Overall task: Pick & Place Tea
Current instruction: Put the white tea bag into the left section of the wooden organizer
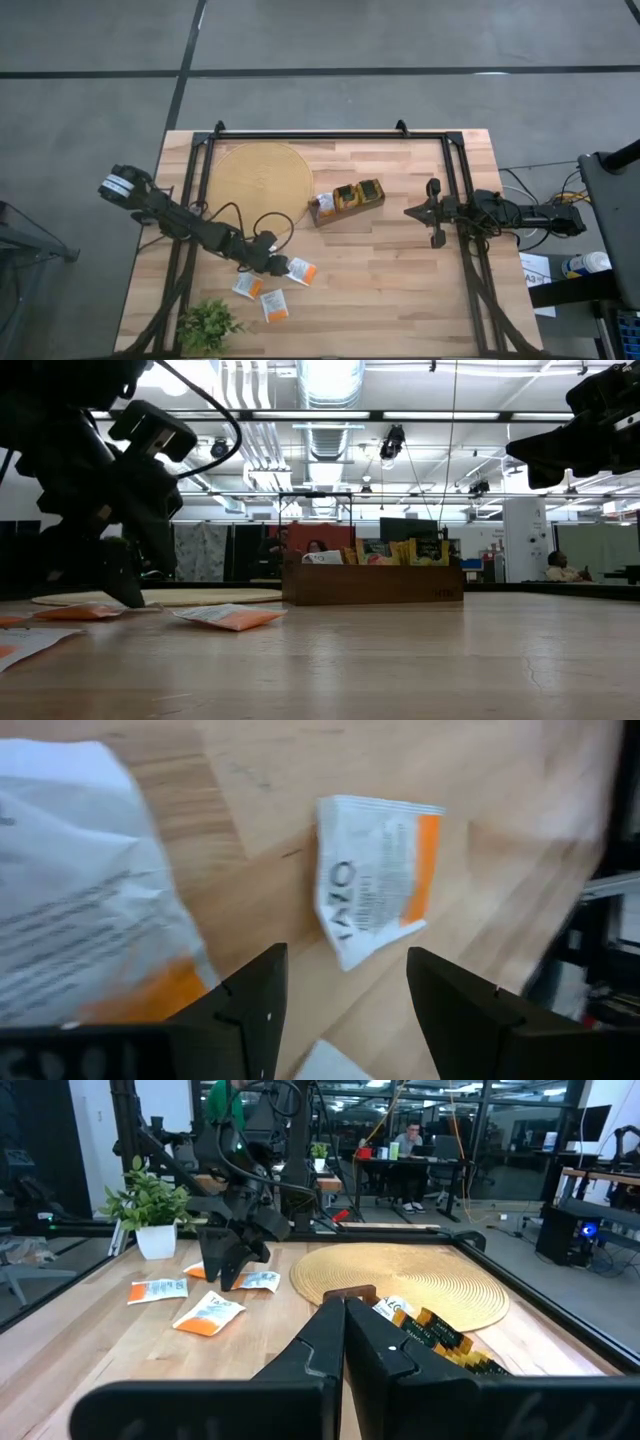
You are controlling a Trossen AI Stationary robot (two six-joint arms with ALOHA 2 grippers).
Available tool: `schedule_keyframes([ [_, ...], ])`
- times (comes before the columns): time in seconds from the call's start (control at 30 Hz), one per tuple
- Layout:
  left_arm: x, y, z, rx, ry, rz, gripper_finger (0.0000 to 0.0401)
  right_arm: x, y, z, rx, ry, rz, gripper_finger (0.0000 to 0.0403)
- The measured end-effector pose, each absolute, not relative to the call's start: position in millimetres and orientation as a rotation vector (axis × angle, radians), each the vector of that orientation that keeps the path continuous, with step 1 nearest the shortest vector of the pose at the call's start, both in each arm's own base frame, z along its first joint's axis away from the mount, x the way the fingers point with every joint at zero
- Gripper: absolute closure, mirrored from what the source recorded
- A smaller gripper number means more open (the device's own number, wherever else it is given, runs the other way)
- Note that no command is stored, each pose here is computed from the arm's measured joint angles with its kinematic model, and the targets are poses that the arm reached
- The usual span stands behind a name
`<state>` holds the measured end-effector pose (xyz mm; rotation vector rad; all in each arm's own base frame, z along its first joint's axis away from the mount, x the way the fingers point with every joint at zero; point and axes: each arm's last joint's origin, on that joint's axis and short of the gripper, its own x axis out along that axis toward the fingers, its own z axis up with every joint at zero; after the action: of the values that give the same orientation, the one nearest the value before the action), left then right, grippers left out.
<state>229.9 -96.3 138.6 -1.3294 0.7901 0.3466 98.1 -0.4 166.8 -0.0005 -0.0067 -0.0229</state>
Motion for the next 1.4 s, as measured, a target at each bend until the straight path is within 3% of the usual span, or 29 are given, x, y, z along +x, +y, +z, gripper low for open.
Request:
schedule_keyframes([
  [1.0,246,-103,128,-1.389,0.786,0.377,0.0208,98,0,167,0.0,-0.006,-0.023,0.0394],
  [1.23,247,-104,128,-1.394,0.784,0.371,0.0241,98,0,167,0.0,-0.006,-0.023,0.0394],
  [1.4,247,-104,128,-1.399,0.796,0.364,0.0297,98,0,167,0.0,-0.006,-0.023,0.0394],
])
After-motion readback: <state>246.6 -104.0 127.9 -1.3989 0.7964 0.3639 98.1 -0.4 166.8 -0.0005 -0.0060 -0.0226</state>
